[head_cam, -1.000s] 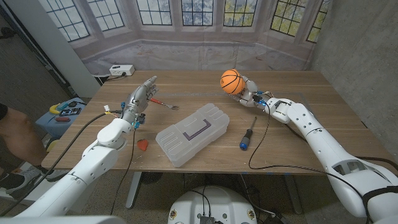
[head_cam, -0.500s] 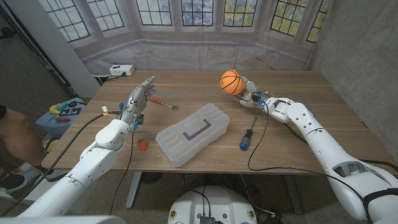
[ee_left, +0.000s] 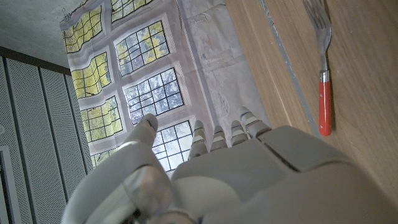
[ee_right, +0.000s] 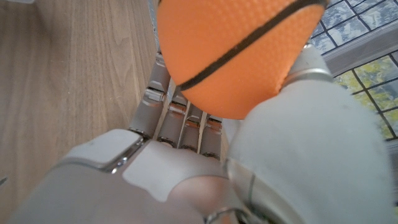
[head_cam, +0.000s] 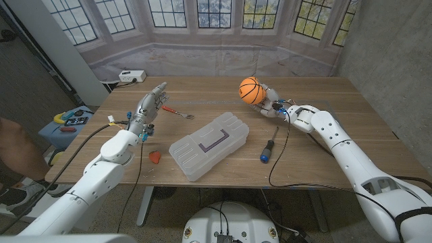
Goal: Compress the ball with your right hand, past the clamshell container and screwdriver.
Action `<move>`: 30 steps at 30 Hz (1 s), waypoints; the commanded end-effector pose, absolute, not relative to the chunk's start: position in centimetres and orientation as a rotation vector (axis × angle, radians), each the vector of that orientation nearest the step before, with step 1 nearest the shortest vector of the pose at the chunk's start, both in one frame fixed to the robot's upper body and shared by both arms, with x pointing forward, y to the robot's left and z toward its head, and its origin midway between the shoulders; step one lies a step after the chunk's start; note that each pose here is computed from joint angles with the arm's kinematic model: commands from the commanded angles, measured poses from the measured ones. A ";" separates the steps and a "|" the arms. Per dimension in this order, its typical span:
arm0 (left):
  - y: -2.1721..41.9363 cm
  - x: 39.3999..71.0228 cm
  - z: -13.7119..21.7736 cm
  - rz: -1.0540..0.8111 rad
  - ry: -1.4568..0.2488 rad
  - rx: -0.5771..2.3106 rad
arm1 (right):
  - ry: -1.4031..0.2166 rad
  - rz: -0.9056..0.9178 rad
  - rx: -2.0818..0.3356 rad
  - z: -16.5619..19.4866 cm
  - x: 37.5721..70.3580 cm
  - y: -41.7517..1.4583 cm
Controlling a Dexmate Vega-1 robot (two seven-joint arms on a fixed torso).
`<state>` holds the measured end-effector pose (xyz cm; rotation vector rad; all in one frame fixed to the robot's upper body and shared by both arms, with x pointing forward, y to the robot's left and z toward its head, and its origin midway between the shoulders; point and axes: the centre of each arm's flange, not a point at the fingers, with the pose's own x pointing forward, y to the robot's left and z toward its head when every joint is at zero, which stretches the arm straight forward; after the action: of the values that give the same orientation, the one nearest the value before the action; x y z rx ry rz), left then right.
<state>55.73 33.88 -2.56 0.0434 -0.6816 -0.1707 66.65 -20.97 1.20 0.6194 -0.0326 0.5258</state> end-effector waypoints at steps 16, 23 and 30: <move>35.1 54.6 -2.6 -0.163 -0.672 0.048 | 0.008 0.492 0.647 0.4 67.1 -19.6; 34.9 54.7 -2.4 -0.162 -0.673 0.051 | 0.005 0.494 0.658 0.4 67.4 -19.8; 34.7 55.2 -2.1 -0.175 -0.674 0.048 | -0.003 0.494 0.667 0.6 67.3 -19.9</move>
<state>54.80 34.90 -2.48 0.0496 -0.6728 -0.1652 67.19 -19.76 0.32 0.6514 0.0071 0.4926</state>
